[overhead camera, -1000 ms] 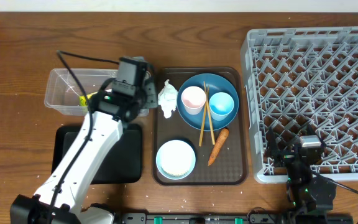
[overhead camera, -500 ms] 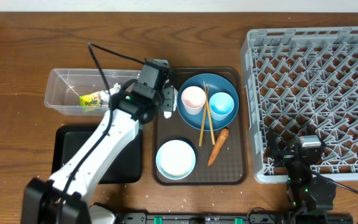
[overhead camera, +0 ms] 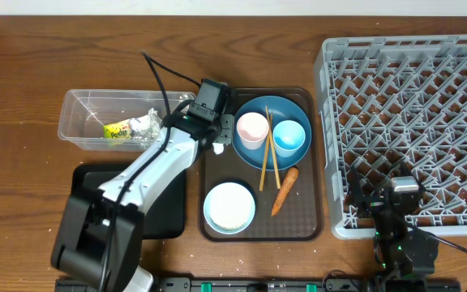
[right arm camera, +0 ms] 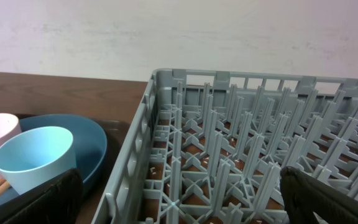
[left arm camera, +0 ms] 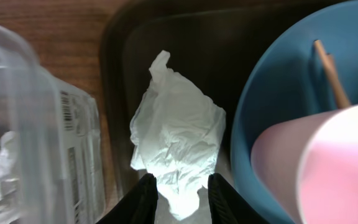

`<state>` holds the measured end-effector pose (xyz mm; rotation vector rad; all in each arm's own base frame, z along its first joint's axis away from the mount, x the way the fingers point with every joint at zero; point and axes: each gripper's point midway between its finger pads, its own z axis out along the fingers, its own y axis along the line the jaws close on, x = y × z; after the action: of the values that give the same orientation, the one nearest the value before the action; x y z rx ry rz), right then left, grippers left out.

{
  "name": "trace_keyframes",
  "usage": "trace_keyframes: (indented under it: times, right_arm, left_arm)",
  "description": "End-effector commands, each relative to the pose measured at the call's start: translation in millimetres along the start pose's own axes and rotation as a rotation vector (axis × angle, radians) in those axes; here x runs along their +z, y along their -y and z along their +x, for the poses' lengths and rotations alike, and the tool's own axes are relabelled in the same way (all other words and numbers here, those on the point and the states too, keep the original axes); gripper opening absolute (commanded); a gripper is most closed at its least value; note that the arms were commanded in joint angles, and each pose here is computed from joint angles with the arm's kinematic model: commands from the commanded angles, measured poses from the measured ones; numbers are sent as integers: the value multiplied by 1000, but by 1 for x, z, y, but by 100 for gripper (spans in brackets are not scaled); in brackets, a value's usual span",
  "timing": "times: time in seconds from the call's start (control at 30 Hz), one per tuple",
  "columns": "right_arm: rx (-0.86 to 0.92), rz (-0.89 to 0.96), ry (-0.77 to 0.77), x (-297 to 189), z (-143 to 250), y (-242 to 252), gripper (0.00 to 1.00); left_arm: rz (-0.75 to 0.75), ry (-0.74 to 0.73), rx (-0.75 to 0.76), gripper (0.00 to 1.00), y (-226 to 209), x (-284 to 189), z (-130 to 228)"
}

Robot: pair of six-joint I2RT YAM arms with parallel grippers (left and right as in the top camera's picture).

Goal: Sort waste into correct bins and load items into the dishwasher rack
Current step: 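Reach the left gripper to the white tissue and grasp it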

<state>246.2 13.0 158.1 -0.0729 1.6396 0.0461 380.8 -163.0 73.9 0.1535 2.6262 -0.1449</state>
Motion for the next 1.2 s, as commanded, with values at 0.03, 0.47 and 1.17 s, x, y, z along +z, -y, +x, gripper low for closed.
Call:
trace_keyframes:
  times: [0.03,0.47,1.17]
  right_arm:
    - [-4,9,-2,0,1,2,99]
    - [-4,9,-2,0,1,2,99]
    - [-4,9,-2,0,1,2,99]
  left_arm:
    - [-17,-3,17,31,-1,11,-1]
    - [-21,-19,19,31,-1,24,3]
    - [-22,-20,19,36,-2,26,5]
